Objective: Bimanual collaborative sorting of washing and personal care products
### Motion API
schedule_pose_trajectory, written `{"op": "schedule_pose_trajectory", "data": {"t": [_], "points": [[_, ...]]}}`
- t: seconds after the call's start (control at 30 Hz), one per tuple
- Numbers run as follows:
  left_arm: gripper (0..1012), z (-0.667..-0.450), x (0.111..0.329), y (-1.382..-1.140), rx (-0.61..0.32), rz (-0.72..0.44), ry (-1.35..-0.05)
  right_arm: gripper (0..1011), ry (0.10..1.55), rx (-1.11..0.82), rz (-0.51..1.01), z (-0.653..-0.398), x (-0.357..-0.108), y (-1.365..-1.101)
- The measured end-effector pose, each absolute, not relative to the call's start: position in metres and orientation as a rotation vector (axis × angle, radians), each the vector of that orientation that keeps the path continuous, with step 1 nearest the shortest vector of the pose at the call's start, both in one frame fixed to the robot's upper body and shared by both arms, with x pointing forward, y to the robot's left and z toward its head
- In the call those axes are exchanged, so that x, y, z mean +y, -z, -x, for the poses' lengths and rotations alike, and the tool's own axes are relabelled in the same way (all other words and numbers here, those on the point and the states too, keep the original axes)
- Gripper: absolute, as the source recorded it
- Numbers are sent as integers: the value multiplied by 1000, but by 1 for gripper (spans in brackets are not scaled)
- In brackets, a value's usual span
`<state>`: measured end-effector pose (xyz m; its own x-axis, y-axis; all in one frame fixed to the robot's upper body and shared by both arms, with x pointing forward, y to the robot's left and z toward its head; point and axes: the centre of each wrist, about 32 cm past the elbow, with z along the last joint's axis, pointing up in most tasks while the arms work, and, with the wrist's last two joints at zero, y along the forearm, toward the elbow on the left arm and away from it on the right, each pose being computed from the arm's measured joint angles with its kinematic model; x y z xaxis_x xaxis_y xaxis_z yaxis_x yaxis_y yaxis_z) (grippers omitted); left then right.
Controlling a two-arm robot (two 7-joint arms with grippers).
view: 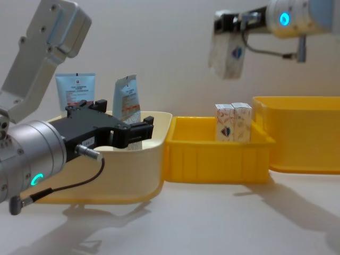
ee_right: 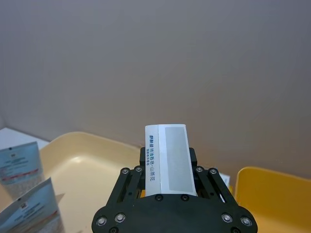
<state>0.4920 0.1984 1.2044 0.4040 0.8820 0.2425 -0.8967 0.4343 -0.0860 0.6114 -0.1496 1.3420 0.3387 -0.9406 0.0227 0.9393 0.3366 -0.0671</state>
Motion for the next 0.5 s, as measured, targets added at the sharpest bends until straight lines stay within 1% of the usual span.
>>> {"op": "schedule_pose_trajectory", "data": {"t": [0.2,0.5], "points": [[1003,-492,198,-1204,-268,-61,-1124,407,1279,-63,47,-612,-167,-1360],[1003,-492,198,-1204,-268,-61,-1124,407,1391,-158,50,-612,-198,-1376]]}}
